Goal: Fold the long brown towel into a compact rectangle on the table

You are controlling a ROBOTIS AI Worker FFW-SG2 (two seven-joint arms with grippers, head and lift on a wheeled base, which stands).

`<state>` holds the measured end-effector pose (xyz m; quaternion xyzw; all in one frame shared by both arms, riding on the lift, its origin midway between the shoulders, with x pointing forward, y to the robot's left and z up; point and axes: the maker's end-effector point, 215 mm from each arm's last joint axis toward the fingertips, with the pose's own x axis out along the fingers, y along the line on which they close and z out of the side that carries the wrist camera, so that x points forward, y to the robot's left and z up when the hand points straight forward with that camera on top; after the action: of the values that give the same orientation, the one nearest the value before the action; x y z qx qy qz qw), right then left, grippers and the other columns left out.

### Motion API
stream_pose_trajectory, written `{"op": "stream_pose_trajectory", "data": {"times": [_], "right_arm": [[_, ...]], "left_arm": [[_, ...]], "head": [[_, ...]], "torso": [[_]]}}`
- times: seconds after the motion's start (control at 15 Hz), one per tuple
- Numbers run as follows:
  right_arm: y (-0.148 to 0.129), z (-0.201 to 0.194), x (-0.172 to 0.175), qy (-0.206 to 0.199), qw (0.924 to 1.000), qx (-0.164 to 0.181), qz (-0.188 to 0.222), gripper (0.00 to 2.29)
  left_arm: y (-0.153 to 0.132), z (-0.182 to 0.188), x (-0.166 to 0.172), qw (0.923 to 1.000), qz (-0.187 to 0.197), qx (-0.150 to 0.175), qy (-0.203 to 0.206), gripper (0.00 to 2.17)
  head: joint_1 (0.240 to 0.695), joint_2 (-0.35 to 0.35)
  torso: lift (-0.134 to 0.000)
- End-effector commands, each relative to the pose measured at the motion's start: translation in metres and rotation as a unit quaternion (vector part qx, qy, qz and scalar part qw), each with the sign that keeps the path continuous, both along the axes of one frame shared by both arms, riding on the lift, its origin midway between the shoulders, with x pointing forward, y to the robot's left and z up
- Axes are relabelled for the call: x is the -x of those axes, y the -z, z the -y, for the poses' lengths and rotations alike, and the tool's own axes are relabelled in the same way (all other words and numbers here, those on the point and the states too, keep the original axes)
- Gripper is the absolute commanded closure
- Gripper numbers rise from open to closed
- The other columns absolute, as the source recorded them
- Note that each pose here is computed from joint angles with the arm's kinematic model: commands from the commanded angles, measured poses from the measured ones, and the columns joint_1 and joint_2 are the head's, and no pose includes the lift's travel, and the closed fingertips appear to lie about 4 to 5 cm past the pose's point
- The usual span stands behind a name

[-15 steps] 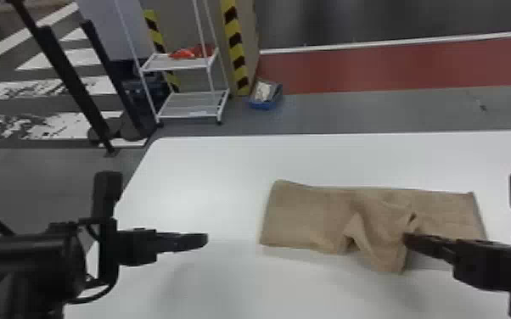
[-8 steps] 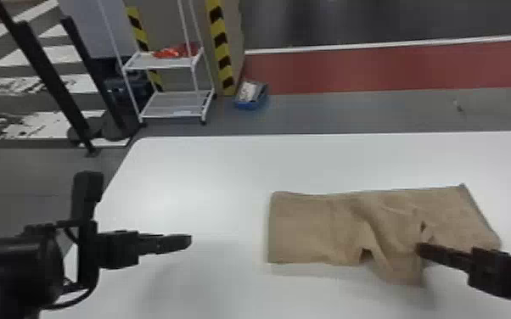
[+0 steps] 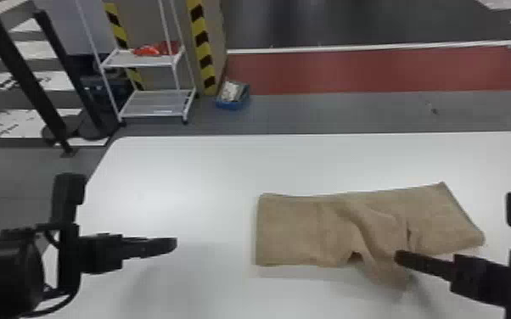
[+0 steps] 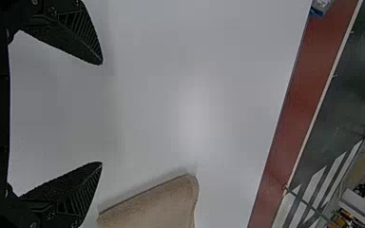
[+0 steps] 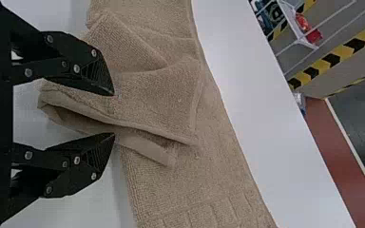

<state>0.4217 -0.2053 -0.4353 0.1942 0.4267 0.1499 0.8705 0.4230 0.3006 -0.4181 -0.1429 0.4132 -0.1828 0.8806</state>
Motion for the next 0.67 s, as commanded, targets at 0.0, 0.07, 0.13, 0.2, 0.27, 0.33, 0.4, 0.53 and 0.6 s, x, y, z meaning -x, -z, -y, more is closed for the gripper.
{"op": "stream_pose_trajectory", "data": {"times": [0.0,0.07,0.13,0.2,0.27,0.33,0.4,0.53,0.6], "right_arm": [[0.0055,-0.0057,0.0097,-0.006,0.9999,-0.004,-0.015,0.69],[0.0071,-0.0055,0.0128,-0.006,0.9998,-0.003,-0.020,0.69],[0.0091,-0.0051,0.0161,-0.005,0.9996,-0.003,-0.027,0.69],[0.0108,-0.0045,0.0171,-0.005,0.9996,-0.001,-0.029,0.69],[0.0119,-0.0043,0.0168,-0.005,0.9996,0.000,-0.029,0.69],[0.0122,-0.0040,0.0150,-0.004,0.9996,0.001,-0.029,0.69],[0.0117,-0.0037,0.0118,-0.004,0.9996,0.003,-0.028,0.70],[0.0106,0.0001,0.0071,0.000,0.9997,0.008,-0.025,0.80],[0.0126,0.0004,0.0078,0.000,0.9996,0.008,-0.027,0.83]], "left_arm": [[-0.0007,-0.0021,0.0000,1.0000,0.001,0.000,-0.002,0.14],[-0.0009,-0.0027,0.0000,1.0000,0.001,0.000,-0.003,0.14],[0.0003,-0.0028,0.0008,1.0000,-0.001,0.000,-0.003,0.14],[0.0003,-0.0028,0.0008,1.0000,-0.001,0.000,-0.003,0.14],[0.0010,-0.0028,0.0014,1.0000,-0.001,0.000,-0.003,0.14],[0.0005,-0.0021,0.0013,1.0000,-0.001,0.000,-0.002,0.14],[0.0009,-0.0014,0.0014,1.0000,0.000,-0.001,-0.001,0.14],[0.0001,-0.0035,0.0015,1.0000,0.000,0.000,-0.003,0.14],[-0.0001,-0.0039,0.0015,1.0000,0.000,0.000,-0.003,0.14]], "head": [[0.695,0.126],[0.695,0.132],[0.695,0.135],[0.695,0.138],[0.695,0.139],[0.695,0.140],[0.695,0.140],[0.695,0.138],[0.695,0.134]], "torso": [[-0.125],[-0.125],[-0.125],[-0.125],[-0.125],[-0.125],[-0.125],[-0.125],[-0.125]]}}
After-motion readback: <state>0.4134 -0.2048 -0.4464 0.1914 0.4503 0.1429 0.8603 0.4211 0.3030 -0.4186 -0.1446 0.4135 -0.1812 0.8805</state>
